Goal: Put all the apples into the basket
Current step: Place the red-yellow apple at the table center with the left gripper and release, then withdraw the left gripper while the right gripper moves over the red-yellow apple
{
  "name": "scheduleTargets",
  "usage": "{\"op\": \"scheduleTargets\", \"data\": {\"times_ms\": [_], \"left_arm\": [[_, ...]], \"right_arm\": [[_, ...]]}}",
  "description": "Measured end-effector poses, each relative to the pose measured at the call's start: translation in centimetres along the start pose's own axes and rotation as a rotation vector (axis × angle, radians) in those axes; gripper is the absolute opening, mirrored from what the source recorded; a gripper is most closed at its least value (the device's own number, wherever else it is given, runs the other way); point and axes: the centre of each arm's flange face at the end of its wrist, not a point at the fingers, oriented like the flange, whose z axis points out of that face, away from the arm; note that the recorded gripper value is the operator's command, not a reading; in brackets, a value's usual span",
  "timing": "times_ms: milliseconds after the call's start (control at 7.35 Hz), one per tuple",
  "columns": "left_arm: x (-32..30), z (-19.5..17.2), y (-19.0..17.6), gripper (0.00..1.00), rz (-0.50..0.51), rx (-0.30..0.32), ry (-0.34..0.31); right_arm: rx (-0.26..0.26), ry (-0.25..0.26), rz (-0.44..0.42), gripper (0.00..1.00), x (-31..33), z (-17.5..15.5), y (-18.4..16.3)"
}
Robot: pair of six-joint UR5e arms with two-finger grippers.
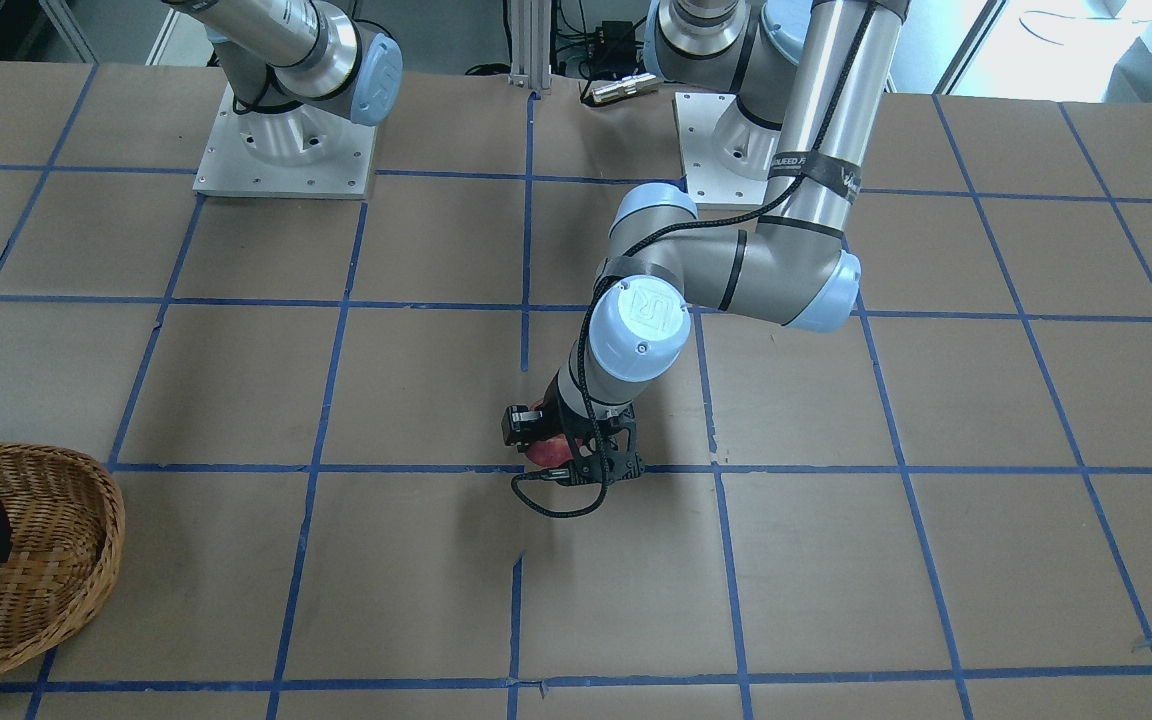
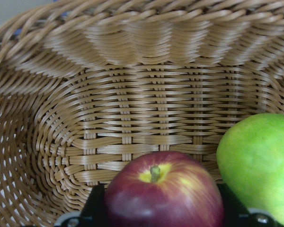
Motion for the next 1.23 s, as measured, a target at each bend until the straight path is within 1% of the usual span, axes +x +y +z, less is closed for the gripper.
{"op": "scheduleTargets", "data": {"times_ms": [136,272,408,545,681,817,953,1225], "left_arm": [[0.4,0.3,-0.2,1.00,-0.010,0.004,0.015],[0.7,0.1,-0.6,1.00,-0.017,0.011,0.022],[1.1,-0.5,-1.0,1.00,-0.022,0.021,0.025],[1.3,-1.4,-1.2,1.00,-0.027,0.019,0.019],[1.2,-2.9,-0.8,1.00,-0.032,0.005,0.003],[0.8,-5.0,-0.1,1.00,-0.031,-0.007,-0.025],[0.1,-7.9,1.2,1.00,-0.019,-0.019,-0.057],[-2.4,-15.1,4.4,1.00,0.026,-0.062,-0.092]], "right_arm": [[0.000,0.001,-0.002,1.00,0.1,-0.1,-0.1],[0.001,0.005,-0.004,1.00,0.1,-0.6,-0.1],[0.006,0.008,-0.005,1.00,0.0,-1.7,0.2],[0.007,0.006,-0.011,1.00,-0.9,-4.4,0.9],[0.006,-0.012,-0.026,1.00,-3.5,-7.7,2.0],[0.010,-0.035,-0.031,1.00,-7.6,-10.4,2.6],[0.011,-0.047,-0.010,1.00,-13.1,-11.9,2.9],[0.005,-0.053,0.036,1.00,-25.9,-12.8,4.0]]}}
